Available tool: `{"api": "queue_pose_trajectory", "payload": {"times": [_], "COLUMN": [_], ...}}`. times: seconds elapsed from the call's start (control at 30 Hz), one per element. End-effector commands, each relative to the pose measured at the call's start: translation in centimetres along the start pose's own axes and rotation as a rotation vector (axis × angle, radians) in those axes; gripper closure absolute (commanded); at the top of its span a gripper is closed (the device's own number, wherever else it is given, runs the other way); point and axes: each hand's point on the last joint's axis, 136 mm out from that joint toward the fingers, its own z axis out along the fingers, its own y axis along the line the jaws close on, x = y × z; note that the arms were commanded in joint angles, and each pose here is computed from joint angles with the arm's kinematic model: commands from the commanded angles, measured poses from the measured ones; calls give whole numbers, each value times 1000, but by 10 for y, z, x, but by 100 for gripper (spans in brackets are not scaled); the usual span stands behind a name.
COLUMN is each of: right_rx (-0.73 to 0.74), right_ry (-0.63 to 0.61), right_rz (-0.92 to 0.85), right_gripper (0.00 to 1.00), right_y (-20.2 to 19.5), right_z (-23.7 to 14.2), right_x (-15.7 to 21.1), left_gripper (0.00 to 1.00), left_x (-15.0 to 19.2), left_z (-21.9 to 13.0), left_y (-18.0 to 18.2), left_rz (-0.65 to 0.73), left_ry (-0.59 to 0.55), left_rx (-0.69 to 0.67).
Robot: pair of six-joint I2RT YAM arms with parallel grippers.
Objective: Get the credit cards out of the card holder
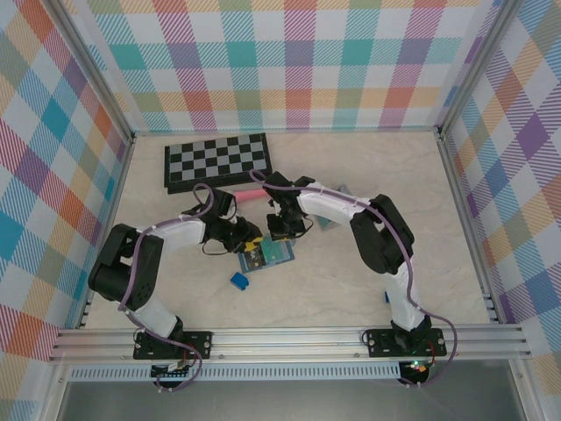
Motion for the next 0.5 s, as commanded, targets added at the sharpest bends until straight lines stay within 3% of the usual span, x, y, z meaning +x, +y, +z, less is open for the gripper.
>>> {"api": "queue_pose_trajectory", "payload": {"times": [0.0, 0.47], "right_rx": [37, 57], "right_ry": [30, 92], "right_rz": [16, 36], "right_gripper": [86, 86], "right_y": [-6, -13], "right_z": [4, 20], "right_x": [2, 9], "left_gripper": [74, 73], "left_x": [3, 8], "left_z": [7, 16], "left_y": [-2, 3], "left_rz": [-1, 58], "left_ry": [33, 83], "left_rx": [14, -14]}}
